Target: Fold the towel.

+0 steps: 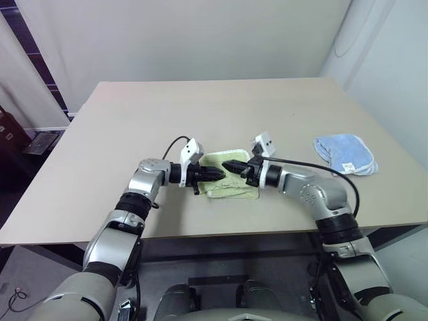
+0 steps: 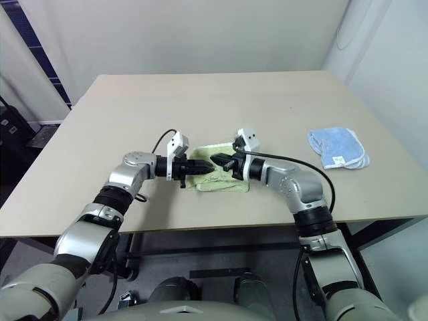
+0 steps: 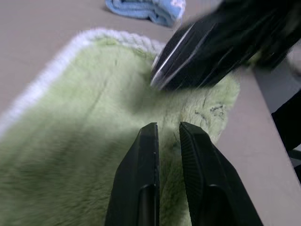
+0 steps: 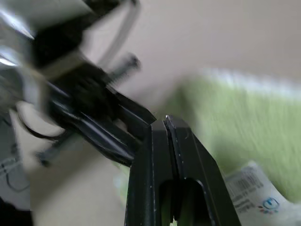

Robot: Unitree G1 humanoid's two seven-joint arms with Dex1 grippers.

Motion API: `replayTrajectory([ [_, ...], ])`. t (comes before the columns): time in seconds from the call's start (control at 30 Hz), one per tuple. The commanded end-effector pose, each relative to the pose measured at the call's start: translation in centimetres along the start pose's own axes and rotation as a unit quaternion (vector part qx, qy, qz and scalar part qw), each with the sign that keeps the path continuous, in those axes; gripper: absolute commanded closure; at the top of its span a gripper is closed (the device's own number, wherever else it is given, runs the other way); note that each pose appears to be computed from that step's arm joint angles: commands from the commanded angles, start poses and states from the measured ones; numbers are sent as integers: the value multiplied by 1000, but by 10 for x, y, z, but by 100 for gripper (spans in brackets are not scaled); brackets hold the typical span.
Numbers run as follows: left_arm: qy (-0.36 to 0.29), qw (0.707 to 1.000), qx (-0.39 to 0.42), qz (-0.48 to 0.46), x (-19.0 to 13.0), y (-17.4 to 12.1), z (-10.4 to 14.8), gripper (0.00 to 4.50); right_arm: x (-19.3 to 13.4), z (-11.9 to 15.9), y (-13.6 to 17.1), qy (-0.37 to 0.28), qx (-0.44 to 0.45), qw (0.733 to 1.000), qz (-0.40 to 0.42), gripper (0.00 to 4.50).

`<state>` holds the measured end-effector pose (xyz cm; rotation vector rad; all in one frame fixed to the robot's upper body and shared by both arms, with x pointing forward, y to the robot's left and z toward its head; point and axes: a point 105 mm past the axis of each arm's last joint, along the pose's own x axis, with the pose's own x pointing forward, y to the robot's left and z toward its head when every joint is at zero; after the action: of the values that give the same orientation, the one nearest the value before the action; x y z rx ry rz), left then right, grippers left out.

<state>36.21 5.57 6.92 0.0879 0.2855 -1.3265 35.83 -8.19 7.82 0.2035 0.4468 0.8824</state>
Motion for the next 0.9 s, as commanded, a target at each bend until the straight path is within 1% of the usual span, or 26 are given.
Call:
replayTrajectory([
  [0.03,33,999,18,-2,2,-2,-20,373,1,-18,-20,16,-2,999,-29,450],
  [0.13,30,999,2,-19,2,-8,-26,373,-2,-42,-29,48,2,998,-47,450],
  [0.2,13,1000,-12,-19,1,-7,-23,373,-3,-51,-32,60,-6,997,-52,450],
  [0.27,-11,1000,-26,-5,0,-1,-12,373,-4,-45,-29,45,-7,998,-47,450],
  [0.33,-37,998,-42,0,-4,4,1,373,-5,-31,-26,18,-10,999,-39,450],
  [0.37,-49,997,-52,0,-6,6,7,357,-6,-22,-22,1,-13,999,-32,450],
  [0.43,-64,996,-68,-11,-15,8,17,318,-10,1,-13,-42,-16,999,-15,411],
  [0.47,-82,993,-87,-12,-22,10,25,291,-13,16,-9,-70,-10,997,-11,393],
  [0.57,-119,983,-137,-3,-45,19,45,184,-27,49,8,-130,-7,991,17,294],
  [0.6,-117,982,-149,7,-53,23,46,150,-32,56,14,-142,-5,989,26,257],
  [0.63,-115,980,-163,18,-60,26,46,104,-37,63,19,-153,-3,988,34,211],
  [0.67,-111,977,-180,28,-68,28,44,73,-42,69,24,-165,1,985,42,182],
  [0.7,-104,973,-204,38,-75,31,41,33,-47,74,27,-176,7,983,47,141],
  [0.73,-92,965,-240,45,-83,32,37,3,-53,78,29,-180,21,982,50,111],
  [0.8,-65,955,-283,64,-91,35,28,0,-57,78,29,-173,42,983,49,28],
  [0.83,-50,946,-309,80,-93,37,21,0,-59,77,29,-169,57,983,50,4],
  [0.9,-32,928,-358,99,-91,39,13,0,-62,74,28,-166,82,981,52,4],
])
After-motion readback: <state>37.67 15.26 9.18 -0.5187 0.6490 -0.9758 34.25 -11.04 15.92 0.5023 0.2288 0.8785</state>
